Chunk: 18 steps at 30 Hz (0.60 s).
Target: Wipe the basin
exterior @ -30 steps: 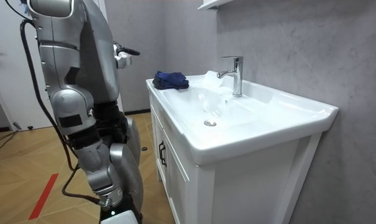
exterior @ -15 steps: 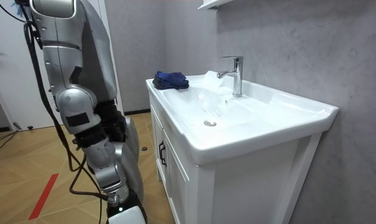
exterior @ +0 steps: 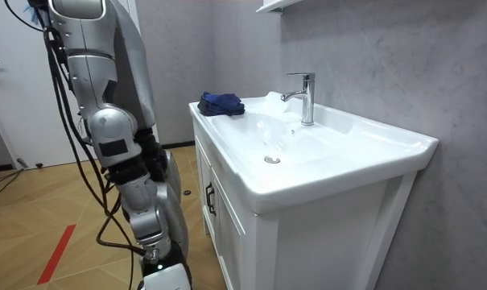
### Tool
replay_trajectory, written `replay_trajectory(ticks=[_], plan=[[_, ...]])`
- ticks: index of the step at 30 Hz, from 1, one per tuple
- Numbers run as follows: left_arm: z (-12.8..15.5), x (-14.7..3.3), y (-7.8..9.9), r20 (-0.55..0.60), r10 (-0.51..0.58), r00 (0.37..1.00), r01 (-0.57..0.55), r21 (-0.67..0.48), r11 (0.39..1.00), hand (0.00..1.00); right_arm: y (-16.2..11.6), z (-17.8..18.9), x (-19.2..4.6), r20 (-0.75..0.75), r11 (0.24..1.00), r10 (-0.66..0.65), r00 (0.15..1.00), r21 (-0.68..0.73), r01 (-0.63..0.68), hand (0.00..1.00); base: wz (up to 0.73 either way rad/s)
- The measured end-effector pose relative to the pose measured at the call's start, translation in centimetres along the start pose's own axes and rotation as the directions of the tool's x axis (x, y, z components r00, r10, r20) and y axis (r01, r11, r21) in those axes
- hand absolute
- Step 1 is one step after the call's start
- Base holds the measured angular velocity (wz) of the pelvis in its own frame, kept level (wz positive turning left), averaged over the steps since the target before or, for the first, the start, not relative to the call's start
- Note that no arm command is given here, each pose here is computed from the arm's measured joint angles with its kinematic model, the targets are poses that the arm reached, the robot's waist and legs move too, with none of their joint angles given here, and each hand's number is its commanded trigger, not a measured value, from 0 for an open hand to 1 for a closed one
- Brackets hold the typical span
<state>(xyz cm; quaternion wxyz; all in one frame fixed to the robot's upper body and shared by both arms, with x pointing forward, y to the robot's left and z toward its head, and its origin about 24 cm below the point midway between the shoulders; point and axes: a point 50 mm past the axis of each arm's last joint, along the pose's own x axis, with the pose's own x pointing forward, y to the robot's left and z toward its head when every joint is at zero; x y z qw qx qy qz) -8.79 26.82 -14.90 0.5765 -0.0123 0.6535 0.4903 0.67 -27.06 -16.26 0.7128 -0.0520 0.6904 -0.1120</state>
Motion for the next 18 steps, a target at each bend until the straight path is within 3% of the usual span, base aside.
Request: replay_trajectory(ticks=[2, 7, 14, 18], plan=[[0.1, -0.3, -1.3, 0.024, -0.119, 0.993, 0.113, 0.18, 0.977, 0.0, 0.1, 0.5, 0.0, 0.002, 1.0, 0.003, 1.0, -0.005, -0.003, 0.0, 0.0], [1.9, -1.2, -4.2, 0.059, -0.278, 0.959, 0.236, 0.377, 0.895, 0.0, 0.9, 1.3, 0.1, 0.021, 1.0, 0.023, 1.0, -0.007, -0.023, 0.0, -0.03], [3.2, -2.2, -6.5, 0.084, -0.381, 0.921, 0.256, 0.606, 0.753, 0.0, 1.6, 1.4, 0.1, 0.032, 0.999, 0.044, 0.999, 0.026, -0.045, 0.0, -0.13], [3.4, -2.4, -6.9, 0.063, -0.412, 0.909, 0.276, 0.651, 0.707, 0.0, 2.1, 1.3, 0.1, 0.031, 0.997, 0.056, 0.998, 0.056, -0.058, 0.0, -0.05]])
